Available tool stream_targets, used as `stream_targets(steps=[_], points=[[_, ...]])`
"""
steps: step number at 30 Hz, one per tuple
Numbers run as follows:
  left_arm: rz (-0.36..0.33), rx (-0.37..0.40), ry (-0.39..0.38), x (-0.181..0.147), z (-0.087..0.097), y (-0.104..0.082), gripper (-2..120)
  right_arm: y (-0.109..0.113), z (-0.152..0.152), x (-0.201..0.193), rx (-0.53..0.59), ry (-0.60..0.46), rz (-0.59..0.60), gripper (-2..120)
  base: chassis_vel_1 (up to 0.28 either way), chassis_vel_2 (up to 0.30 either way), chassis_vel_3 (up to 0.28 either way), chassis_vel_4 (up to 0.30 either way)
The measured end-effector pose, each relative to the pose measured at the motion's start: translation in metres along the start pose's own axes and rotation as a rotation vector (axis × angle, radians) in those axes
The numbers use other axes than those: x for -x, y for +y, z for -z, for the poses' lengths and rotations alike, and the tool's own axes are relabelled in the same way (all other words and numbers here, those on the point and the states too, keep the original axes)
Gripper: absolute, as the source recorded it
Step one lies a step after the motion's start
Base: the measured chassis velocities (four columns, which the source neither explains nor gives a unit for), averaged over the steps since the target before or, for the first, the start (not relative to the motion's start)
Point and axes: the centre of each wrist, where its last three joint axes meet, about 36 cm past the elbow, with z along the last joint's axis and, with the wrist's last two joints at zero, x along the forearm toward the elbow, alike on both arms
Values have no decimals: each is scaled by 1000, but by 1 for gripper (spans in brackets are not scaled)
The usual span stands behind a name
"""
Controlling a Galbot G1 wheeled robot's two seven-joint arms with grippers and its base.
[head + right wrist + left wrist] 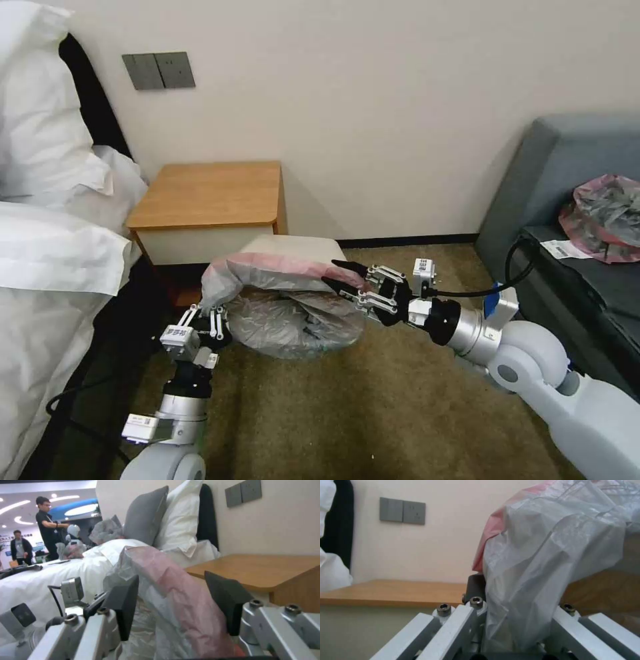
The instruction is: Pick up the garbage bag from the table and place it over the trash can.
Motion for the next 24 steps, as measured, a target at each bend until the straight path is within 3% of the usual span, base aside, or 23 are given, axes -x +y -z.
stream_targets(steps=[6,9,11,13,16,24], points=[[3,-1,-4,0,1,0,7,0,0,-1,2,-1,-6,38,0,0,0,0],[4,-2,-4,0,1,1,7,0,1,-1,-1,-6,-8,24,0,0,0,0],[5,-2,-4,-1,1,1,7,1,2,-1,-2,-8,-8,22,0,0,0,0],[6,-1,-3,-1,1,1,7,2,4,0,-7,-17,-7,9,0,0,0,0],[8,-2,-1,-2,0,1,7,3,5,1,-8,-23,-2,0,0,0,0,0],[10,-7,3,-3,-1,0,7,4,6,2,-12,-32,-2,0,0,0,0,0]])
